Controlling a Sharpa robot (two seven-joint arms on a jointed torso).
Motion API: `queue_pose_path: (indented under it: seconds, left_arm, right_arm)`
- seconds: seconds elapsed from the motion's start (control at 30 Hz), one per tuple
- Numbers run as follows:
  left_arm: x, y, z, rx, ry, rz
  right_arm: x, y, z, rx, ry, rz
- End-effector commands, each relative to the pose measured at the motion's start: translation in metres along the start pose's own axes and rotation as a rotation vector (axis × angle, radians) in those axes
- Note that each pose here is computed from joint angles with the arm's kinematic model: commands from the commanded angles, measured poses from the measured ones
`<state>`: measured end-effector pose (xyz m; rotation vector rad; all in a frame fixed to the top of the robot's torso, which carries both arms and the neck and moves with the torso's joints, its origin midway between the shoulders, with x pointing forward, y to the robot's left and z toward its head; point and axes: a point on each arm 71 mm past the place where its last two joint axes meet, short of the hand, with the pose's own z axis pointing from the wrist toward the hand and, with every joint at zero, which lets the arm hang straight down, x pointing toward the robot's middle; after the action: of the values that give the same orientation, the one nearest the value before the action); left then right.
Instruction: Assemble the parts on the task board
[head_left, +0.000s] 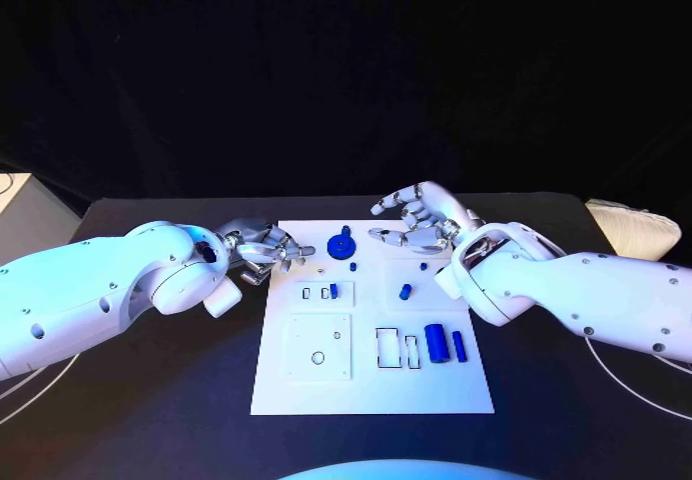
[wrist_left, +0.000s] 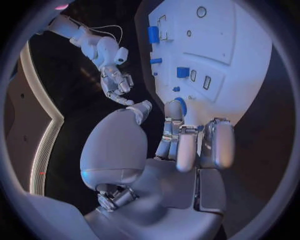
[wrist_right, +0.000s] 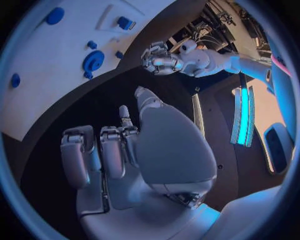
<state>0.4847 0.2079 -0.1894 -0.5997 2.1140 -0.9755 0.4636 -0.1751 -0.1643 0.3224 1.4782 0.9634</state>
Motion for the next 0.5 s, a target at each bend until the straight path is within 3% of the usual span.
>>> queue_pose_path:
  seconds: [0.03, 0.23, 0.5]
  left_arm:
    - [0.0057, 0.0011, 0.0023, -0.132, 0.068, 0.129]
    - [0.01, -0.0135, 0.01, -0.186, 0.08, 0.217]
    - [0.0177, -0.0289, 0.0216, -0.234, 0.087, 0.302]
  right_arm:
    - [-0.012, -0.007, 0.003, 0.053, -0.015, 0.123]
    - [-0.03, -0.016, 0.008, 0.093, -0.045, 0.123]
    - [-0.039, -0.024, 0.011, 0.128, -0.057, 0.116]
